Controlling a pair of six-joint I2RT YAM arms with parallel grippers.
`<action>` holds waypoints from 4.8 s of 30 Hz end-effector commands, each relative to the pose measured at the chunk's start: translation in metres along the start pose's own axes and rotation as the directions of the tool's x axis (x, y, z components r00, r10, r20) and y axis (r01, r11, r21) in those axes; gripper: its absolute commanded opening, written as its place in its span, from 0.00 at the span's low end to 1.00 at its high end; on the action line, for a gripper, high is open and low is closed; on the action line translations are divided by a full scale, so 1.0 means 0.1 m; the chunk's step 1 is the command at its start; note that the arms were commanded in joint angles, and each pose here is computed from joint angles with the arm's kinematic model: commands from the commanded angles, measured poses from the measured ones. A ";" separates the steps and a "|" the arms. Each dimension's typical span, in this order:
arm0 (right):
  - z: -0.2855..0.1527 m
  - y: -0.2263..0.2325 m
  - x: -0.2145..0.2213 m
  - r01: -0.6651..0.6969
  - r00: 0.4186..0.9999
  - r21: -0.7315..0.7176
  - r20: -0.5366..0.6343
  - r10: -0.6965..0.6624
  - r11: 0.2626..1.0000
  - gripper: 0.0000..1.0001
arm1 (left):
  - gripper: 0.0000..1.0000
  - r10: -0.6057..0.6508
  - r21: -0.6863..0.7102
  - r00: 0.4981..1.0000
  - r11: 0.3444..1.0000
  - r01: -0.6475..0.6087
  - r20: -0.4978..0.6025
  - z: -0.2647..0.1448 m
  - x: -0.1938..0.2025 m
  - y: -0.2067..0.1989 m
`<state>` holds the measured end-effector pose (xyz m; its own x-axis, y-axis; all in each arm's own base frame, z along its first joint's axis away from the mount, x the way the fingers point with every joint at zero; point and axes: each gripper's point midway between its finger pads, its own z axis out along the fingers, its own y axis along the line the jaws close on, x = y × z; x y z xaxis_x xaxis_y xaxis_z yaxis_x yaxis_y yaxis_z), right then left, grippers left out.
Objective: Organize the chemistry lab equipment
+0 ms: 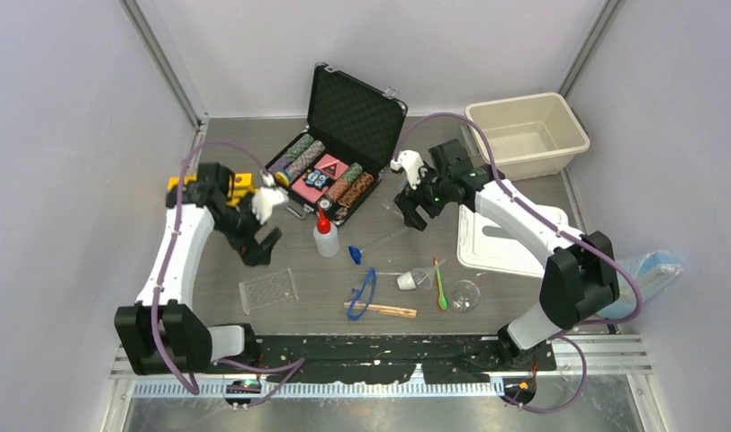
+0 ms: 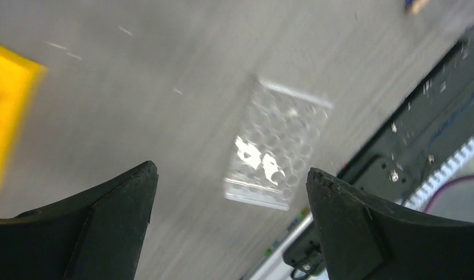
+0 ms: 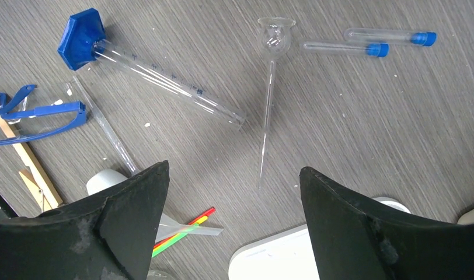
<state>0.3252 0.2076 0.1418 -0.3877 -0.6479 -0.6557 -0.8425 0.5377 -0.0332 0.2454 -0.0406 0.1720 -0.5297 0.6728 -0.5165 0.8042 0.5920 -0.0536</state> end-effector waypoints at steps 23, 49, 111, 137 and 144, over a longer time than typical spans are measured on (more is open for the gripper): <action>-0.07 -0.03 -0.02 0.017 1.000 0.014 -0.010 -0.017 1.000 0.89 | 0.87 0.349 -0.115 0.861 0.902 -0.415 -0.371 0.89 1.18 0.14; 0.00 -0.09 -0.09 0.011 1.000 -0.004 -0.017 -0.011 1.000 0.92 | 0.96 0.422 -0.051 0.853 0.888 -0.457 -0.306 0.71 0.91 1.21; 1.23 -1.03 0.50 -0.575 0.690 0.584 -0.030 0.724 0.572 0.30 | 1.00 -0.005 -0.377 0.953 0.918 0.125 0.304 -0.63 -0.58 0.70; -0.79 0.43 -1.73 0.107 0.876 -0.176 0.482 -0.010 0.979 0.05 | 1.00 -0.146 0.099 0.812 0.989 0.109 0.565 -1.43 -1.65 -0.33; -0.99 1.29 -2.13 0.333 0.782 -0.138 0.593 -0.191 0.933 0.05 | 0.89 -0.288 0.380 0.814 0.921 0.091 0.504 -1.18 -1.75 -0.98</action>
<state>0.2791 0.3381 0.3266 -0.0734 -0.3171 -0.9456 -0.9617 0.2735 -0.0170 0.2583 -0.1319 0.3743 -0.3857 0.2373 -0.8916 0.8059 0.5571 -0.2004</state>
